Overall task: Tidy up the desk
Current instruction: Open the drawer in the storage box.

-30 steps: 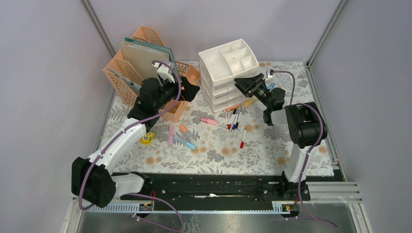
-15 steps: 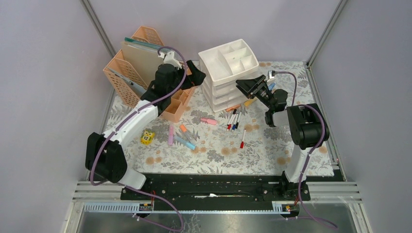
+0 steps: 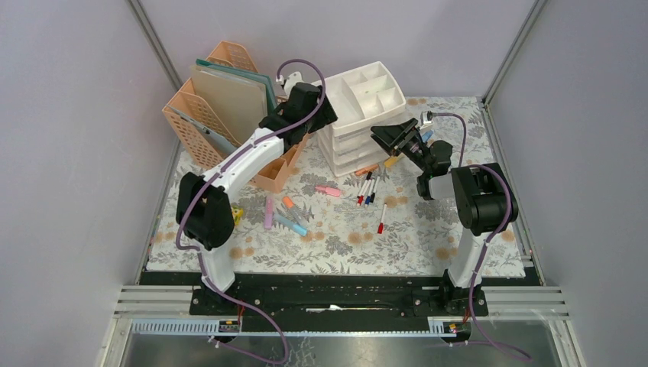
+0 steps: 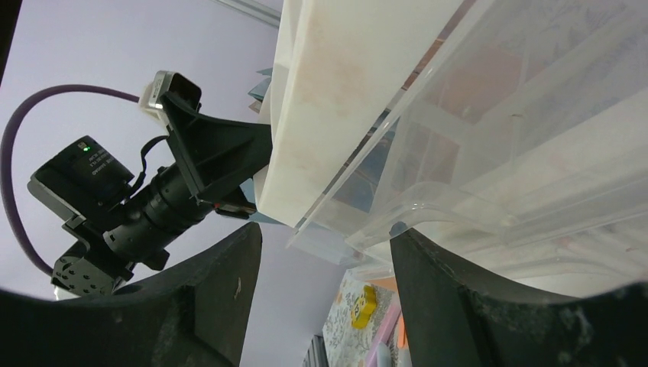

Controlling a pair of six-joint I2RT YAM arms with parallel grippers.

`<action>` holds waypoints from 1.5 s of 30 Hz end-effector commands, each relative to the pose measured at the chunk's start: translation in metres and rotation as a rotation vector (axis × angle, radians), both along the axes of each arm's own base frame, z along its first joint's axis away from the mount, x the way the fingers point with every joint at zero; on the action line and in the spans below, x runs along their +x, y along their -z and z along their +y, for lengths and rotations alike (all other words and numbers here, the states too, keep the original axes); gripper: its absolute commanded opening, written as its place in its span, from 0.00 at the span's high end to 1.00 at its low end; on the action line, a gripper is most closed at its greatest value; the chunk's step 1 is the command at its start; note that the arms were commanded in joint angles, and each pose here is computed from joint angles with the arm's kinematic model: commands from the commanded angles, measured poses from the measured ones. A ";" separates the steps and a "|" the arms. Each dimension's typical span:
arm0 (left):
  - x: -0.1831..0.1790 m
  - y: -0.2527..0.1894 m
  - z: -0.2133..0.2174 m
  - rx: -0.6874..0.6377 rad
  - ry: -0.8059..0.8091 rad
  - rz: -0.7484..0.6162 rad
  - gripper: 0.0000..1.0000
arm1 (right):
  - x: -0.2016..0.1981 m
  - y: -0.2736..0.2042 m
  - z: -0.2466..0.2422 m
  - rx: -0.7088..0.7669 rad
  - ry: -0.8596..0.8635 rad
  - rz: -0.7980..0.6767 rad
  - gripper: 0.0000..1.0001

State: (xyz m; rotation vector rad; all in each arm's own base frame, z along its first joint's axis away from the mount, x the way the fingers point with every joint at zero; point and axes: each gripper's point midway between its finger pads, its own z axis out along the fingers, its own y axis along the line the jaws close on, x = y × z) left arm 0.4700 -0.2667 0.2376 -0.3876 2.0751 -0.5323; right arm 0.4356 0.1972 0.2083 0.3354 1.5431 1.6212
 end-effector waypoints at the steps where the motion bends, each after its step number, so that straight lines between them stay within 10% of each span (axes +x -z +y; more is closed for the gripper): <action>1: 0.004 -0.009 0.012 0.027 -0.097 0.019 0.25 | -0.021 -0.072 -0.003 0.036 -0.012 -0.291 0.31; 16: 0.014 -0.003 -0.003 -0.016 -0.190 0.064 0.83 | -0.041 -0.093 -0.003 0.038 -0.039 -0.336 0.33; 45: 0.062 0.015 -0.016 0.098 -0.311 -0.017 1.00 | -0.055 -0.069 -0.020 0.000 -0.035 -0.276 0.32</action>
